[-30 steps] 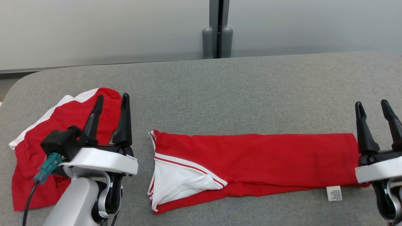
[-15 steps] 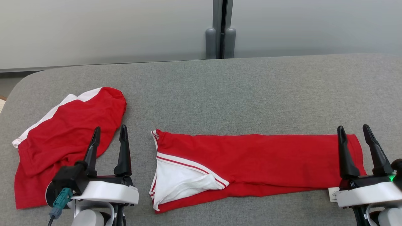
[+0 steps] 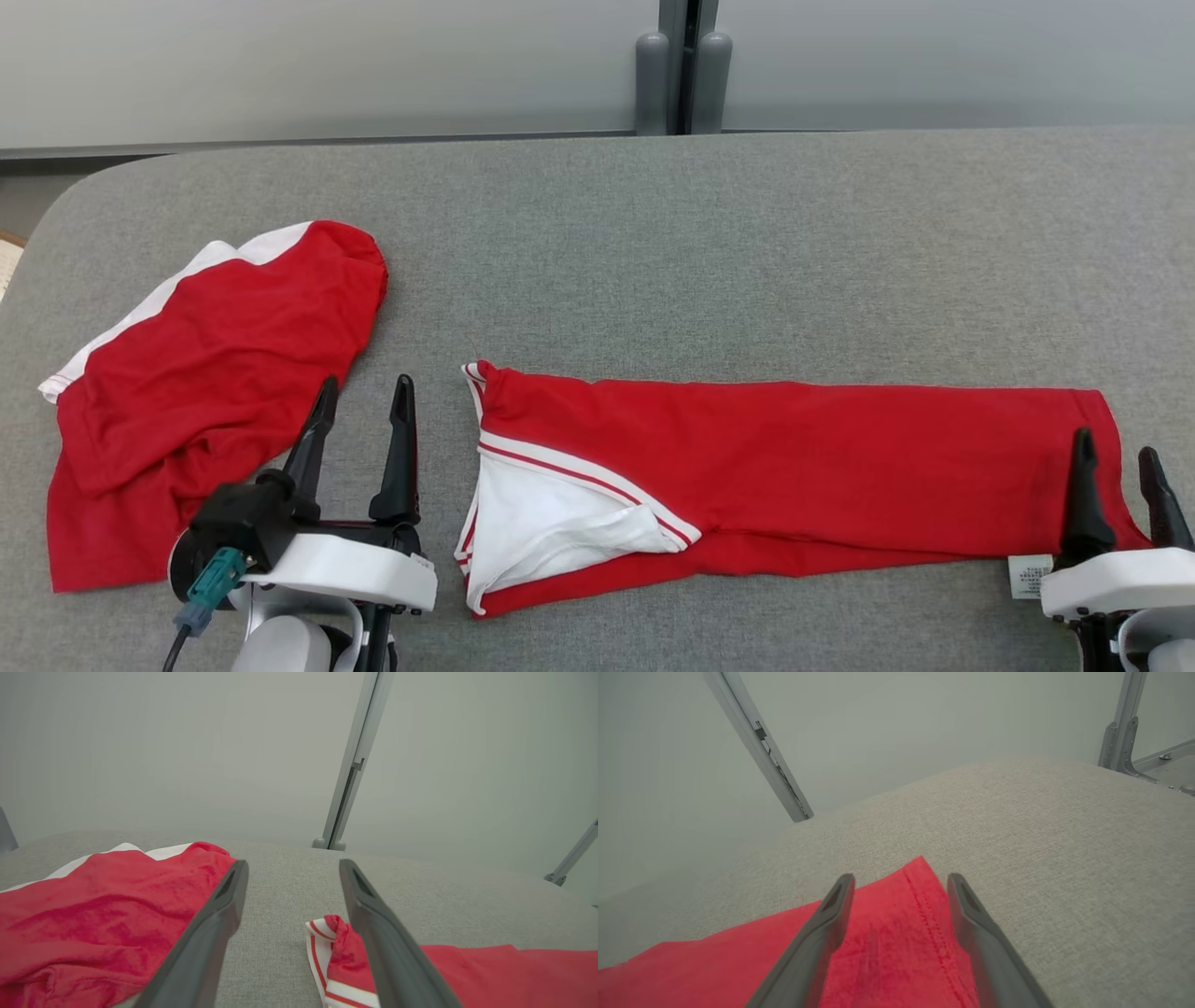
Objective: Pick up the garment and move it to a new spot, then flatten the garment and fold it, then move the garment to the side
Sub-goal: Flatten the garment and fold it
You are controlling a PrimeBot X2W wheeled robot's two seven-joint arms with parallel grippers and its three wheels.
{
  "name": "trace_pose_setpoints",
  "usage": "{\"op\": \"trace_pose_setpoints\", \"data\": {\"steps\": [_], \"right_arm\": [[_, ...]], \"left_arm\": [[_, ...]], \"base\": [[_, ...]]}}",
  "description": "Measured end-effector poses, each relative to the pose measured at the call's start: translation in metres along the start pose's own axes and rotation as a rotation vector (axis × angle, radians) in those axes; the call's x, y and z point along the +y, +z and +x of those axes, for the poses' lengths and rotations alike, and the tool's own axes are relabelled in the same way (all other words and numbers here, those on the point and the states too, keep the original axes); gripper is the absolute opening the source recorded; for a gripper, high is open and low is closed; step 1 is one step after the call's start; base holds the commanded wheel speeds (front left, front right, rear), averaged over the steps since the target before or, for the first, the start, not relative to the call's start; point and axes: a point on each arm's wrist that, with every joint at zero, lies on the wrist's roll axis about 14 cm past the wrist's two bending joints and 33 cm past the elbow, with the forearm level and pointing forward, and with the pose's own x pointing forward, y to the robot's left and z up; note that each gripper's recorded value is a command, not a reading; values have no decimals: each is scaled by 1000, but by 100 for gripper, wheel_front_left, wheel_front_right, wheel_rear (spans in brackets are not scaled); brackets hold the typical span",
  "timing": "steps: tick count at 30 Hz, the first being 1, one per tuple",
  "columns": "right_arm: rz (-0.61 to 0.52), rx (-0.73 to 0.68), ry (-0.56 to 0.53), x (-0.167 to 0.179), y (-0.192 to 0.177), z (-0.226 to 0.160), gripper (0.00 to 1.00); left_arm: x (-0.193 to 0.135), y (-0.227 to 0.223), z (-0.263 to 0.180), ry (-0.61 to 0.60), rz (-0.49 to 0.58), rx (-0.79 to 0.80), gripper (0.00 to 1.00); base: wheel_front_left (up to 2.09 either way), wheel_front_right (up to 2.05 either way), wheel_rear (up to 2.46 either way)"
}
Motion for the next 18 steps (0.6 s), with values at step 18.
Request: {"op": "trace_pose_setpoints", "data": {"steps": [18], "right_arm": [[48,223,-106,-22,-66,1,96]], "left_arm": [[2,-12,6,-1,10,35,100]], "base": [[0,0,0]]}}
